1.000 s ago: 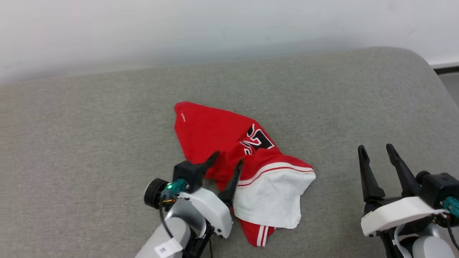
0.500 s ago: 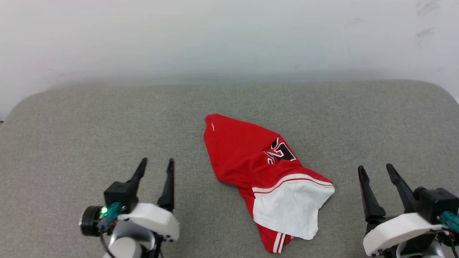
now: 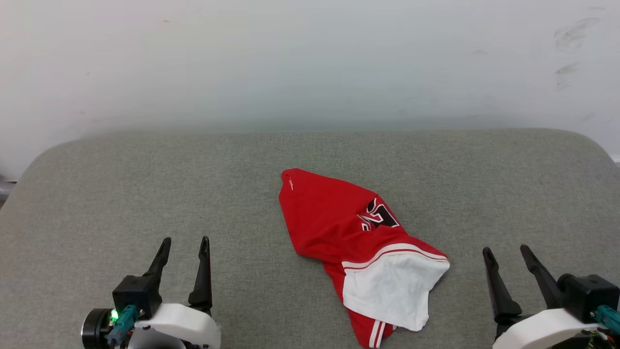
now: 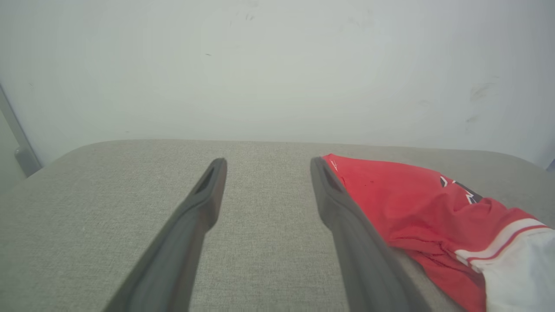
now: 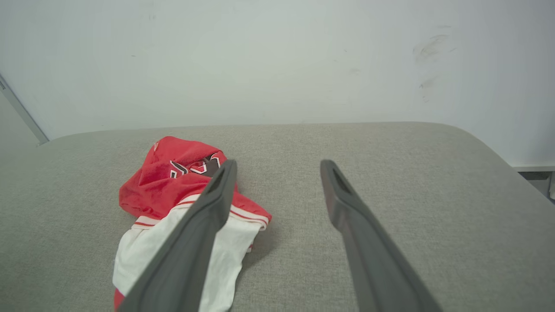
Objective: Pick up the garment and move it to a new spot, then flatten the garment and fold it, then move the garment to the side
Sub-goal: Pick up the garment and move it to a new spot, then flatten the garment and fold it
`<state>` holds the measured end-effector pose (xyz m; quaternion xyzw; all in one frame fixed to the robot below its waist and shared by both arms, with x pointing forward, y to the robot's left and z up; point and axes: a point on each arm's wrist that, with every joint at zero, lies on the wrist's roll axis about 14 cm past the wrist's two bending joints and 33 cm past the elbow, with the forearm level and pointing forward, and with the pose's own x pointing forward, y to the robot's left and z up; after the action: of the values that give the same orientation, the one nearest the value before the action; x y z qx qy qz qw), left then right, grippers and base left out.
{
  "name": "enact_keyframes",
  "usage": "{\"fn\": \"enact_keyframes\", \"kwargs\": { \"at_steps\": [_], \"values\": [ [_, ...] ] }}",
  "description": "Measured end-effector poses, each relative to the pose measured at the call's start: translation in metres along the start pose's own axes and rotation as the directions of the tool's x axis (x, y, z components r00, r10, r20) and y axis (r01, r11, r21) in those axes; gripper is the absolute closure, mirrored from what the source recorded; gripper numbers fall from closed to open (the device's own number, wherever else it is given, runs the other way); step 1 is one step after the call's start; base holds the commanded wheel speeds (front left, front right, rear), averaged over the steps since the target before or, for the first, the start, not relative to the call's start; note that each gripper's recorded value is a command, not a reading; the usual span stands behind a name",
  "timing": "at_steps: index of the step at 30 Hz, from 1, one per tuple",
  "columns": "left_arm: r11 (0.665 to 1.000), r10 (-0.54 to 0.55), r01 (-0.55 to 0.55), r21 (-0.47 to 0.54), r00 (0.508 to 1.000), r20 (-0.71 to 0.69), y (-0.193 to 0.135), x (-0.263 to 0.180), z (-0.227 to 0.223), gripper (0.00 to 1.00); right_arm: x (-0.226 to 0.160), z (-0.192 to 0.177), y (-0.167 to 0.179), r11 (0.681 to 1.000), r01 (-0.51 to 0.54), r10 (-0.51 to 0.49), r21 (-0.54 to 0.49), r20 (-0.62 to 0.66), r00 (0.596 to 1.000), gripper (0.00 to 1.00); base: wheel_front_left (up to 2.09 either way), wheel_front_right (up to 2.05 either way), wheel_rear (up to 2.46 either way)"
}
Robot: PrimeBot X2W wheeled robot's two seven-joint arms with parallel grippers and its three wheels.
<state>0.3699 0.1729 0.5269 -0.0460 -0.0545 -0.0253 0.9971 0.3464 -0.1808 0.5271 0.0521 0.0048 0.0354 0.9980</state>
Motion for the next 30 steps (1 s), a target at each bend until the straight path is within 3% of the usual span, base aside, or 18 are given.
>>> {"fn": "enact_keyframes", "kwargs": {
  "at_steps": [16, 20, 24, 30],
  "values": [
    [1.0, 0.015, -0.016, -0.009, 0.999, -0.03, 0.003, -0.009, -0.007, 0.0, -0.005, 0.012, -0.004, 1.0, 0.014, -0.013, -0.008, 0.031, 0.999, 0.0, 0.0, 0.0, 0.0],
    [1.0, 0.021, -0.022, -0.009, 1.0, -0.021, 0.005, -0.008, -0.005, 0.0, -0.006, -0.006, -0.015, 0.999, 0.042, -0.041, 0.023, -0.06, 0.997, 0.0, 0.0, 0.0, 0.0],
    [0.999, 0.038, -0.038, -0.013, 0.999, -0.008, 0.009, -0.006, -0.001, 0.0, -0.012, -0.051, -0.02, 0.998, 0.063, -0.052, 0.025, -0.301, 0.952, 0.0, 0.0, 0.0, 0.0],
    [0.997, 0.068, -0.069, -0.026, 0.998, -0.01, 0.016, -0.008, -0.002, 0.0, -0.018, -0.095, -0.006, 0.999, -0.001, 0.02, 0.035, -0.556, 0.831, 0.0, 0.0, 0.0, 0.0]
  ]
}}
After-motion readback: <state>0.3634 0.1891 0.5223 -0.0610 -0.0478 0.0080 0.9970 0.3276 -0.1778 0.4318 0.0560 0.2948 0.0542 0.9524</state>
